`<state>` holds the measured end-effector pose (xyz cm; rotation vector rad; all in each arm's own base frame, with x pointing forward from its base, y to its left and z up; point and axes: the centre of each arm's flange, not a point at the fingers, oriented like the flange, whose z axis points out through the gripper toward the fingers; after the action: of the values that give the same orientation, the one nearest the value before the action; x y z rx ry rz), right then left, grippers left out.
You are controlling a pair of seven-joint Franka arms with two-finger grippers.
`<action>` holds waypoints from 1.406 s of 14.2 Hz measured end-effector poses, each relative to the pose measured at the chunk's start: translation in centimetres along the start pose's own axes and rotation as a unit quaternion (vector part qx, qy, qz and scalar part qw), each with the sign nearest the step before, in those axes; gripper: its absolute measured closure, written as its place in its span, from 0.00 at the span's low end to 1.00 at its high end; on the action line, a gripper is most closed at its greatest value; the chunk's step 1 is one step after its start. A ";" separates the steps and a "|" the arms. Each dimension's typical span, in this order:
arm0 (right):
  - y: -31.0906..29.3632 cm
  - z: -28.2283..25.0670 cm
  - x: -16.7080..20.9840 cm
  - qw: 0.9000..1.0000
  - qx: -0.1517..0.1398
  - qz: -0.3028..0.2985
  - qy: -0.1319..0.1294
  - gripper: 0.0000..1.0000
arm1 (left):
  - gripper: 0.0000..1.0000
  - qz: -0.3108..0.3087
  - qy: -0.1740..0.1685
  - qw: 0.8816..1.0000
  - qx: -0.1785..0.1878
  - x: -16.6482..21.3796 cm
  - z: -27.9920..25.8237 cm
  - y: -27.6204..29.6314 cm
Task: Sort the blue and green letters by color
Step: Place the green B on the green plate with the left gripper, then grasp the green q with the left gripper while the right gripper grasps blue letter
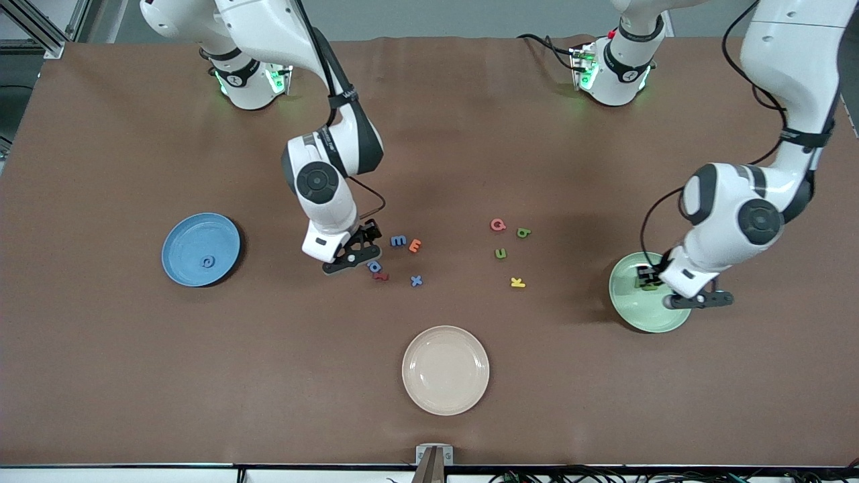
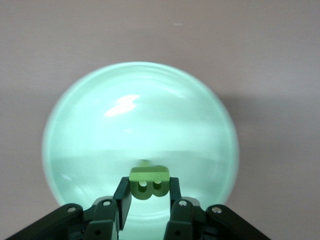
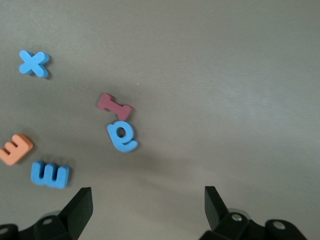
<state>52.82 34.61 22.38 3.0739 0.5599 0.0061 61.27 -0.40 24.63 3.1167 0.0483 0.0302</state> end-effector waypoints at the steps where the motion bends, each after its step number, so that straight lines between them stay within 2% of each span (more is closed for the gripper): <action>1: -0.2 0.6 0.1 1.000 0.002 0.003 0.001 0.02 | 0.65 0.003 -0.003 1.000 0.001 0.1 0.5 -1.1; 6: -1.6 0.7 1.2 1.000 0.010 0.009 0.011 0.05 | 0.65 0.022 -0.006 0.999 0.025 0.8 1.9 -3.2; 7: -1.9 0.6 1.4 1.000 0.011 0.013 0.013 0.05 | 0.61 0.021 -0.006 0.999 0.026 0.9 1.9 -3.4; 10: -2.4 1.2 1.7 1.000 0.008 0.017 0.013 0.07 | 0.30 0.023 0.000 0.999 0.025 1.2 1.5 -2.9; 13: -2.4 2.1 1.7 1.000 0.003 0.019 0.009 0.11 | 0.01 0.029 0.014 0.999 0.018 1.8 -0.3 0.0; 16: -2.7 2.7 1.7 1.000 0.000 0.018 0.006 0.14 | 0.00 0.052 0.009 0.999 0.011 1.0 -2.7 4.6; 20: -3.3 3.8 1.9 1.000 -0.004 0.020 0.003 0.19 | 0.00 0.070 0.005 0.998 0.000 -2.0 -3.9 11.1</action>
<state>53.47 38.33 18.52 3.0778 0.4984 0.0177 59.56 -11.45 28.78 3.1145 -0.1699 0.0468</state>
